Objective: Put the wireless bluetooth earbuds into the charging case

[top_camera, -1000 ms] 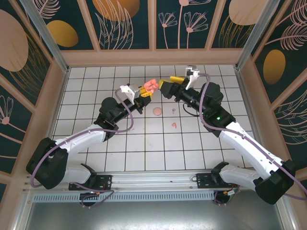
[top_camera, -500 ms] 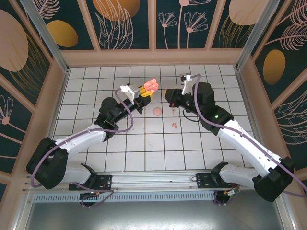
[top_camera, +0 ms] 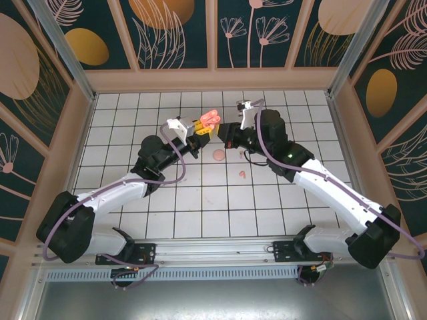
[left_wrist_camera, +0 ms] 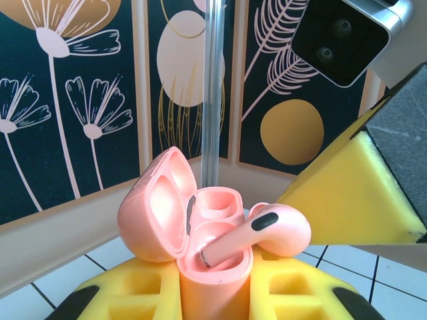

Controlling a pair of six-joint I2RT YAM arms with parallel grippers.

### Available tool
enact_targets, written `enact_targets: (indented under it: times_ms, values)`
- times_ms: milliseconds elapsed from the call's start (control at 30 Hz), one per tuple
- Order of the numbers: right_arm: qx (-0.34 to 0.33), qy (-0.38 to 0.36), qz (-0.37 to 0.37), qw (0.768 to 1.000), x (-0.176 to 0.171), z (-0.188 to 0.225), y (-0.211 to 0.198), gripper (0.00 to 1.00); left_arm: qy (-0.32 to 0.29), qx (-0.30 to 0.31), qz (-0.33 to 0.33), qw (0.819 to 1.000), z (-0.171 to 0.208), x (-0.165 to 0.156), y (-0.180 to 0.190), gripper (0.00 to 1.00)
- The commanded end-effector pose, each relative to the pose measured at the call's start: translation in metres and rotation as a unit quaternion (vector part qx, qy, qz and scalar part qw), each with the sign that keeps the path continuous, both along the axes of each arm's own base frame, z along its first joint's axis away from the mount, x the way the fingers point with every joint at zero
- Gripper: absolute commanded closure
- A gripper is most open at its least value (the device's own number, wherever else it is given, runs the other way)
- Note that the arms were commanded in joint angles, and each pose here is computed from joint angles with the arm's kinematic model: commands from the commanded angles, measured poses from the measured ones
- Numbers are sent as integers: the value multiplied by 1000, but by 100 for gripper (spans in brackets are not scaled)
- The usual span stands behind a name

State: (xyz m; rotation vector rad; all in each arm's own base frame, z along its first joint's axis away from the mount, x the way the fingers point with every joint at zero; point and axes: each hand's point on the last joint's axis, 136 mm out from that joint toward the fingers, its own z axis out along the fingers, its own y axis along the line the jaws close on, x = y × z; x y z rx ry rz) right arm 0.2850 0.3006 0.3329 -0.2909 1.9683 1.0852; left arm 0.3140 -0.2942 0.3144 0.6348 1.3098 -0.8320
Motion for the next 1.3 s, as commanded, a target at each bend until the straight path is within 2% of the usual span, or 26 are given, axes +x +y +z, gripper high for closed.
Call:
enact_targets:
  times_ms: [0, 900, 1267]
  values:
    - [15, -23, 18, 999, -2, 20, 9, 98, -22, -23, -8, 999, 20, -3, -2, 100]
    - [10, -45, -1, 999, 14, 33, 12, 98, -16, -30, -12, 999, 21, -4, -2, 100]
    - [31, -59, -4, 998, 5, 54, 0, 98, -22, -27, -9, 999, 16, -6, 0, 100]
